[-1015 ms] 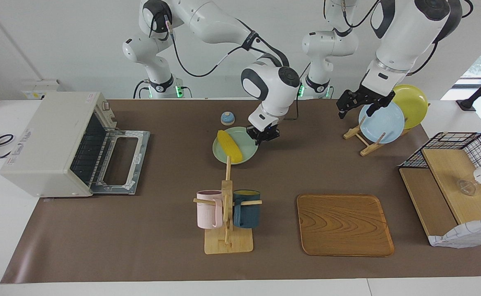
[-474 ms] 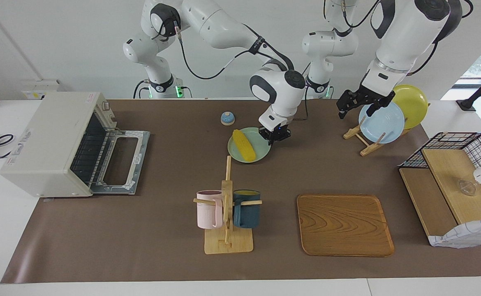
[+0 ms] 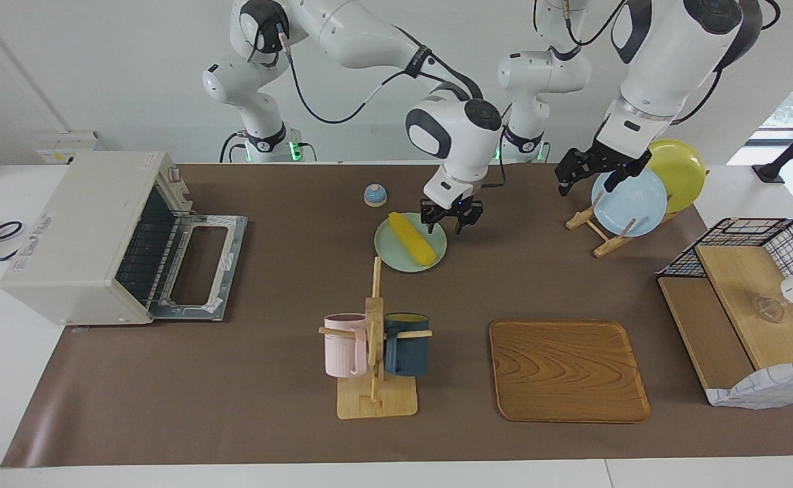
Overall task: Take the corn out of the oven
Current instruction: 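Set the plate on the table while the left gripper reaches the corn, then grasp the yellow corn with the left gripper while the right gripper withdraws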
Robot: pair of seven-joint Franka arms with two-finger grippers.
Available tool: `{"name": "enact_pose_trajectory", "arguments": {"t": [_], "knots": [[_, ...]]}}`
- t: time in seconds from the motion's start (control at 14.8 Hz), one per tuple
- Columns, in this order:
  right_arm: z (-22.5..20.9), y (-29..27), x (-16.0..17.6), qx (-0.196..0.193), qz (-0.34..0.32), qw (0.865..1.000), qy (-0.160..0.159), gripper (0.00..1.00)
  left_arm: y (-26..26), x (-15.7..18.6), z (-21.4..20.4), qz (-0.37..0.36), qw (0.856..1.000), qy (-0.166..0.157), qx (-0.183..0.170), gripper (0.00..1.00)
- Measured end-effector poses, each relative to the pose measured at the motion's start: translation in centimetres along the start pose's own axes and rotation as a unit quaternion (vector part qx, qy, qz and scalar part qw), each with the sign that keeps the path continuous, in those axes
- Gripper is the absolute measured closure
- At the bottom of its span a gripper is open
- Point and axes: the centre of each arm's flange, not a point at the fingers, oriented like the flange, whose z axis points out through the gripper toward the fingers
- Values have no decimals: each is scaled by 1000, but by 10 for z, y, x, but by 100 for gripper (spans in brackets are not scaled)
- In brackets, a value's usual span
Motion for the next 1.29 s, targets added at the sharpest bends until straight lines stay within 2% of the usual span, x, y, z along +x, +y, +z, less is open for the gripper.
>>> {"name": "enact_pose_trajectory", "arguments": {"t": [0.2, 0.34, 0.54, 0.61, 0.74, 0.95, 1.15, 1.29], "knots": [[-31, 80, 31, -26, -5, 999, -18, 34, 1, 0, 0, -7, 1000, -1, -4, 0], [-19, 133, 48, -68, 14, 997, -19, 38, 6, -2, 1, -21, 1000, -3, -6, 0], [26, 198, 57, -113, 40, 992, -50, 68, 40, -9, 19, -41, 999, -2, -6, 0], [42, 214, 55, -125, 43, 990, -55, 81, 58, -14, 30, -45, 999, 0, -7, 0], [72, 247, 52, -137, 50, 987, -62, 97, 100, -25, 57, -55, 998, 3, -18, 0], [100, 300, 51, -141, 49, 986, -75, 99, 163, -44, 108, -88, 996, 4, -27, 0], [125, 340, 50, -135, 43, 988, -67, 99, 217, -58, 168, -134, 990, 4, -34, 0], [138, 358, 49, -130, 43, 989, -60, 99, 234, -60, 202, -170, 985, 5, -40, 0]]}}
